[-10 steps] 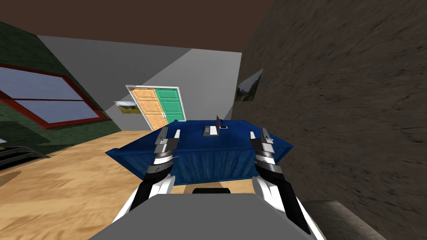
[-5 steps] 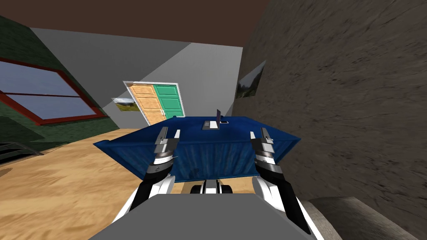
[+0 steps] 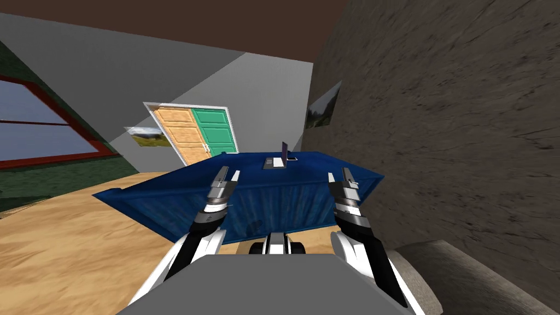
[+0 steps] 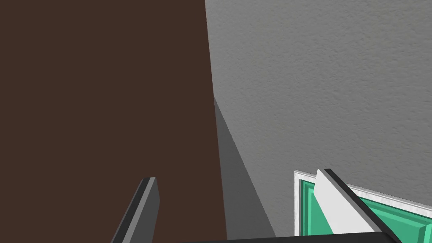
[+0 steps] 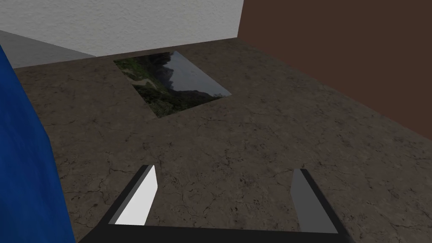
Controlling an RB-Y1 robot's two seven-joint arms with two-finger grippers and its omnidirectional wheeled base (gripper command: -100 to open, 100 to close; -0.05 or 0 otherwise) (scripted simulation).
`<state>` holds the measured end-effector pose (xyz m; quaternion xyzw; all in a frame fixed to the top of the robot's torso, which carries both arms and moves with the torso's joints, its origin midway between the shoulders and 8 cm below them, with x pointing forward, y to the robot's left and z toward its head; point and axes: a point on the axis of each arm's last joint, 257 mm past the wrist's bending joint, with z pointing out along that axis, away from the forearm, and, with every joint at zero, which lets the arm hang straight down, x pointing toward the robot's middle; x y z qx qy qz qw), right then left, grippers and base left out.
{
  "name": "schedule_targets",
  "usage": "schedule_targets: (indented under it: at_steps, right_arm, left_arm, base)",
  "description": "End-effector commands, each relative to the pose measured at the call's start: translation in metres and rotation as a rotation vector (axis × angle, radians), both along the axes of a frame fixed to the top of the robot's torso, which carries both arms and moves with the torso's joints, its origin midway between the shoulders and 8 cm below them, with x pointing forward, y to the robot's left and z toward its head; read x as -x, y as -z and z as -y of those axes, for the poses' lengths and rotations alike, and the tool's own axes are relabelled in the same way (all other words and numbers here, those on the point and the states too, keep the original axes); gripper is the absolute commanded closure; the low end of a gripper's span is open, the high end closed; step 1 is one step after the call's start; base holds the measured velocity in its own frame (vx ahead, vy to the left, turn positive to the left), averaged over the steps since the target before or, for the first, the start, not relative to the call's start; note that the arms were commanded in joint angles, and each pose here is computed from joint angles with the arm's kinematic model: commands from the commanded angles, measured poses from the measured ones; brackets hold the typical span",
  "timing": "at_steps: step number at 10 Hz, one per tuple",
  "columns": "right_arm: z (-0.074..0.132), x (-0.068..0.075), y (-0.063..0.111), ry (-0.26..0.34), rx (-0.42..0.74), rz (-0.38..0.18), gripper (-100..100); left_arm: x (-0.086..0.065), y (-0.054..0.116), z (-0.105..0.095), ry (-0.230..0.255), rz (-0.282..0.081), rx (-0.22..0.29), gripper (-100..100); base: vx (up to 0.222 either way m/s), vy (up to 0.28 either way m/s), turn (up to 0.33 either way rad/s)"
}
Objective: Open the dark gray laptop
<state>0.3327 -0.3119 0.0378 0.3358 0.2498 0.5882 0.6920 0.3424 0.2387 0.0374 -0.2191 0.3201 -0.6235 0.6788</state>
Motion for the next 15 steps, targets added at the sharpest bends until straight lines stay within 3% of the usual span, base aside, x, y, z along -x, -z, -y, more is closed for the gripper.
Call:
schedule_targets:
  at_steps: [1, 6, 10, 13, 14, 15]
  right_arm:
    - [0.000, 0.000, 0.000, 0.000, 0.000, 0.000, 0]
    - [0.000, 0.000, 0.000, 0.000, 0.000, 0.000, 0]
    - [0.000, 0.000, 0.000, 0.000, 0.000, 0.000, 0]
    - [0.000, 0.000, 0.000, 0.000, 0.000, 0.000, 0]
    - [0.000, 0.000, 0.000, 0.000, 0.000, 0.000, 0]
    - [0.000, 0.000, 0.000, 0.000, 0.000, 0.000, 0]
  left_arm:
    - [-0.015, 0.010, 0.002, -0.023, -0.047, -0.099, -100]
    - [-0.037, 0.021, -0.005, -0.087, -0.104, -0.219, -100]
    - [-0.061, 0.029, -0.025, -0.184, -0.161, -0.312, -100]
    - [-0.069, 0.031, -0.034, -0.231, -0.180, -0.352, -100]
    - [-0.076, 0.032, -0.044, -0.273, -0.198, -0.370, -100]
    - [-0.077, 0.032, -0.044, -0.277, -0.199, -0.377, -100]
  base:
    - [-0.014, 0.067, -0.203]
    - [-0.003, 0.049, -0.169]
    - [-0.008, 0.054, -0.198]
    - [-0.011, 0.032, -0.152]
    - [-0.013, 0.032, -0.209]
    - [-0.010, 0.032, -0.114]
